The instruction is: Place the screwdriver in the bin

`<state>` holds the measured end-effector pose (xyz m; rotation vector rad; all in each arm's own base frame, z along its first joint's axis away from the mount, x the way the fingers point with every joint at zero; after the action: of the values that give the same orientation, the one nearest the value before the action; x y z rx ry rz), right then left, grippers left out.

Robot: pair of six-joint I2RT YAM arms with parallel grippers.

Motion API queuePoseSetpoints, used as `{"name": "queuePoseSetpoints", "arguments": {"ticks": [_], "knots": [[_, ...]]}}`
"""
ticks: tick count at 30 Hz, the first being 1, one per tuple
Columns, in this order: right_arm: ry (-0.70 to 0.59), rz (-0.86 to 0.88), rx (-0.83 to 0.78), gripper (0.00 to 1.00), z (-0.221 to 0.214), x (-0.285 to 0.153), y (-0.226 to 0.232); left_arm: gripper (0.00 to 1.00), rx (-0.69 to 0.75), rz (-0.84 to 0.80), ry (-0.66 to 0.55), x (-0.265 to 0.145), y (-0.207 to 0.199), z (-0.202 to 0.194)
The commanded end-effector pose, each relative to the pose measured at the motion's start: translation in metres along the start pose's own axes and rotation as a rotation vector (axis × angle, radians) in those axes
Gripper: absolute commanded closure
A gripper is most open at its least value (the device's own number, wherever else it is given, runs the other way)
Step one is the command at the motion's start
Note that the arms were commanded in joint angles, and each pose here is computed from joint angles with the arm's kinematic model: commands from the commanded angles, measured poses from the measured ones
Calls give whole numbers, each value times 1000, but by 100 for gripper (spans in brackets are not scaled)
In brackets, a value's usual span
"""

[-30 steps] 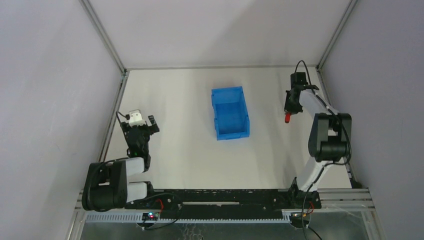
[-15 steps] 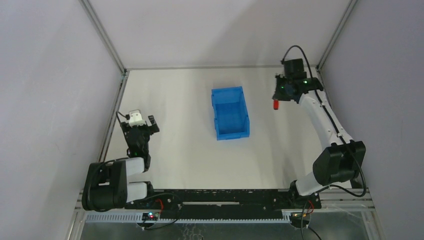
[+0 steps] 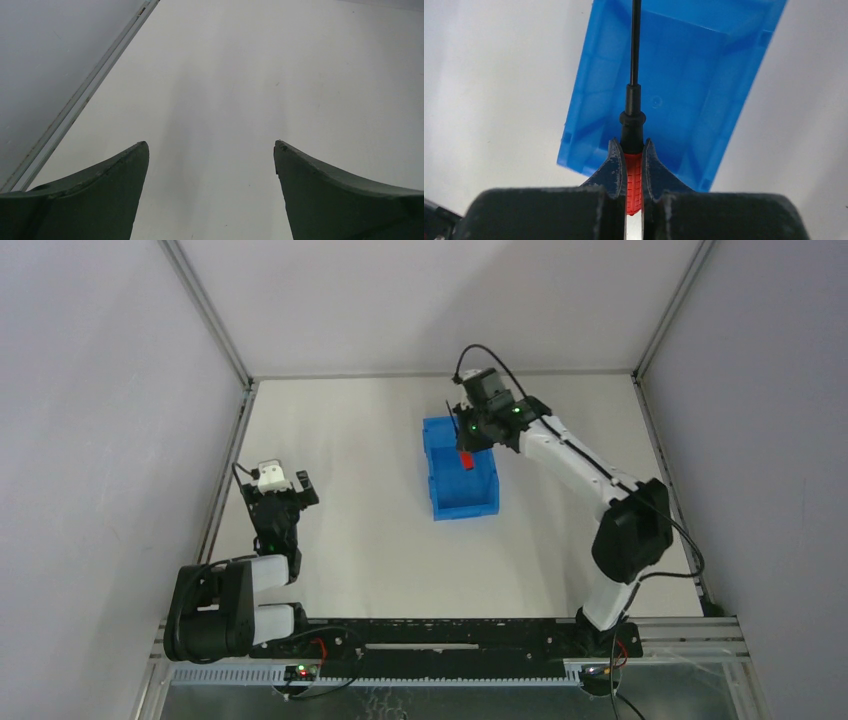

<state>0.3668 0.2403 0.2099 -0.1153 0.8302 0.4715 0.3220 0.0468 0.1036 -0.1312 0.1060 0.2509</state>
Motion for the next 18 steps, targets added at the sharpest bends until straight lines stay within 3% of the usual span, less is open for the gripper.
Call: {"name": "queuePoseSetpoints", "arguments": {"ticks": [1, 13, 16, 18], "knots": [[-28, -67, -23, 93, 2, 30, -3, 0, -13, -15, -108, 8, -7, 32], [112, -215, -43, 81, -66, 116, -9, 0, -13, -16, -109, 8, -7, 32], [133, -238, -22, 73, -77, 126, -11, 0, -13, -15, -108, 8, -7, 32], [142, -247, -14, 62, -79, 128, -12, 0, -13, -16, -108, 8, -7, 32]]}}
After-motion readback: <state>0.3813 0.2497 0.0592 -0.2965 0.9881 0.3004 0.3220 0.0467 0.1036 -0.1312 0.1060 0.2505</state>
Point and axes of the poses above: each gripper's point midway between its finger pads, its own x axis out along the fingers, its own y axis along the line the jaws close on, z = x × y, the point moved 2 cm from there along -x, back along the fingers, and after that the axes turned 6 degrees about -x, right-handed, at the moved point
